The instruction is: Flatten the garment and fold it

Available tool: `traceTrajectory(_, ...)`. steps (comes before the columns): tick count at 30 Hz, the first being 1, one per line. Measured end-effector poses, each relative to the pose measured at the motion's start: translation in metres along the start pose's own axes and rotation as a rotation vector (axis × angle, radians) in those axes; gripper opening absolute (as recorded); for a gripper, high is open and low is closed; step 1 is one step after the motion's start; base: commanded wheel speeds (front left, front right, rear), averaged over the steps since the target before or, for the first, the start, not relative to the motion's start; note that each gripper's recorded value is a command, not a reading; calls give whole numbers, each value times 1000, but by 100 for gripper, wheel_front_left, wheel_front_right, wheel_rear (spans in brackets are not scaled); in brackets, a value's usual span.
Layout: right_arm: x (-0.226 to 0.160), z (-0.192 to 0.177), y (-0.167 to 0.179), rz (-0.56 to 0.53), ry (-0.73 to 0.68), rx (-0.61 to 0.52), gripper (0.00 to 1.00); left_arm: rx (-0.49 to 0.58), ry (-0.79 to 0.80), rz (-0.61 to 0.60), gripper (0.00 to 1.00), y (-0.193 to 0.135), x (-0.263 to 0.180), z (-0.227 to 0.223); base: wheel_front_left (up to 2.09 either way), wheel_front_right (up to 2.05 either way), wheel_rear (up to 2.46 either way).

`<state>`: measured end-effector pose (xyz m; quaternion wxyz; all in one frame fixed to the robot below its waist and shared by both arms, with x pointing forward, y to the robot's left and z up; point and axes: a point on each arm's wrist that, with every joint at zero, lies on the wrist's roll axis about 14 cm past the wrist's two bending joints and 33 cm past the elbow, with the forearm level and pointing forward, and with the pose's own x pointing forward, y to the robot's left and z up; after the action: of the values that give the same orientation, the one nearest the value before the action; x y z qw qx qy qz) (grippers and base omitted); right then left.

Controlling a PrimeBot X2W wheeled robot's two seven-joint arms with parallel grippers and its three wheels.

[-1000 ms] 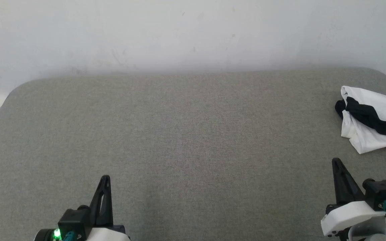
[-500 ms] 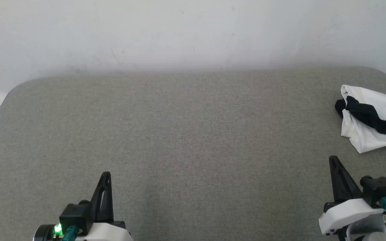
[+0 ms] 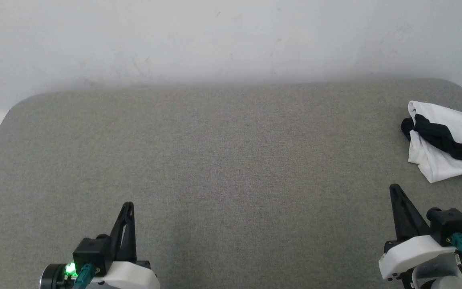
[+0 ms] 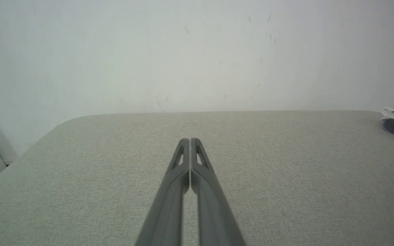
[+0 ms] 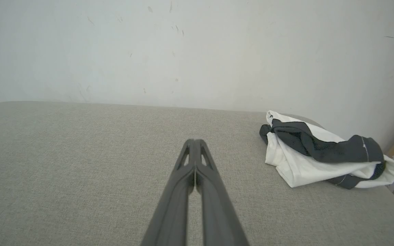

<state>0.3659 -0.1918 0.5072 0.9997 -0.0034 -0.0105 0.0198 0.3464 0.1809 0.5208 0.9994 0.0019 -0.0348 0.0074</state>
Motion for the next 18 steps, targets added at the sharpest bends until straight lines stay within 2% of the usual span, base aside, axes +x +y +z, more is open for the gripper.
traceTrajectory(18, 2, 5, 8, 24, 4, -6, 0, 12, 22, -1, 0, 0, 5, -1, 0, 0, 0)
